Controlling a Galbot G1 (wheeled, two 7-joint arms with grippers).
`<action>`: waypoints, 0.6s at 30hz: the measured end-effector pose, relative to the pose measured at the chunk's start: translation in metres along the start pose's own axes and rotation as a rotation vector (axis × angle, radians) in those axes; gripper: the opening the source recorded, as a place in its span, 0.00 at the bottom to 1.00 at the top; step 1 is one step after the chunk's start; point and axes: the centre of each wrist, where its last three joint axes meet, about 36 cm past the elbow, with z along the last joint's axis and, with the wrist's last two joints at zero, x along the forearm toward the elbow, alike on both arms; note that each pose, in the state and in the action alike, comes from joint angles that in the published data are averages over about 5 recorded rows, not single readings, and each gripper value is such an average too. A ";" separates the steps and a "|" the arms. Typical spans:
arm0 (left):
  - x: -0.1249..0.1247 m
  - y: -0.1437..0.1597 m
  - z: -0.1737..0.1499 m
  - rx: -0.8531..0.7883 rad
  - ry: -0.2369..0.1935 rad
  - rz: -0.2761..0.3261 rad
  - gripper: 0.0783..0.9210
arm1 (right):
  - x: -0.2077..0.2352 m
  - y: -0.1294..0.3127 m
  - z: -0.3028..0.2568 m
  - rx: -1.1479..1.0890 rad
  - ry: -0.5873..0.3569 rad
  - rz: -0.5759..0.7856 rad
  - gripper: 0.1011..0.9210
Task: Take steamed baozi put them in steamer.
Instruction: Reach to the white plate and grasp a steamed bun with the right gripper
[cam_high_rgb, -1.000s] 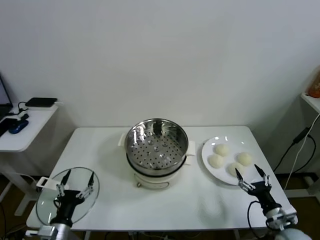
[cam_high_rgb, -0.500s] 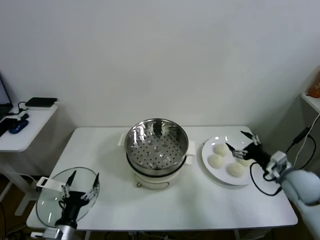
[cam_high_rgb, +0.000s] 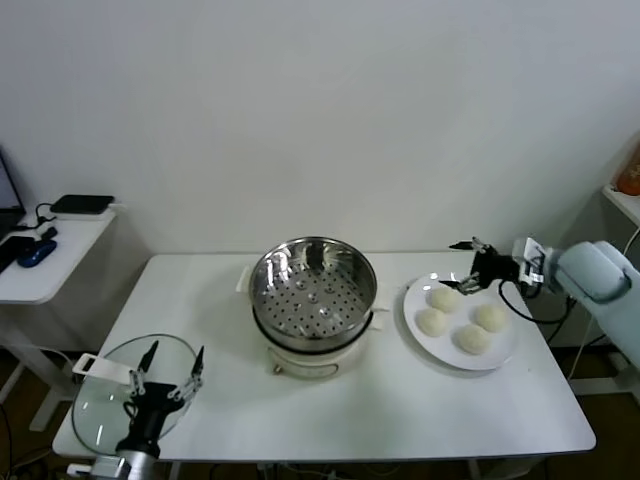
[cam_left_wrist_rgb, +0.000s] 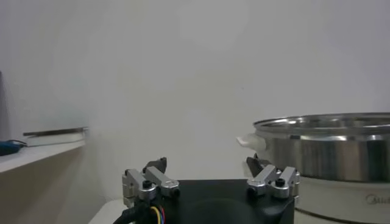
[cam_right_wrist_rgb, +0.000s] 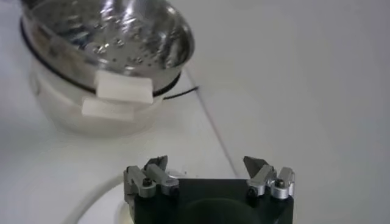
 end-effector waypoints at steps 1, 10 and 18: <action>0.000 0.000 0.000 0.000 0.002 -0.001 0.88 | -0.003 -0.008 -0.001 0.025 0.017 -0.028 0.88; -0.004 0.003 -0.005 -0.012 0.008 -0.010 0.88 | -0.027 -0.065 0.001 0.163 0.197 -0.209 0.88; -0.010 0.006 -0.010 -0.033 0.006 -0.005 0.88 | -0.043 -0.086 0.005 0.201 0.309 -0.276 0.88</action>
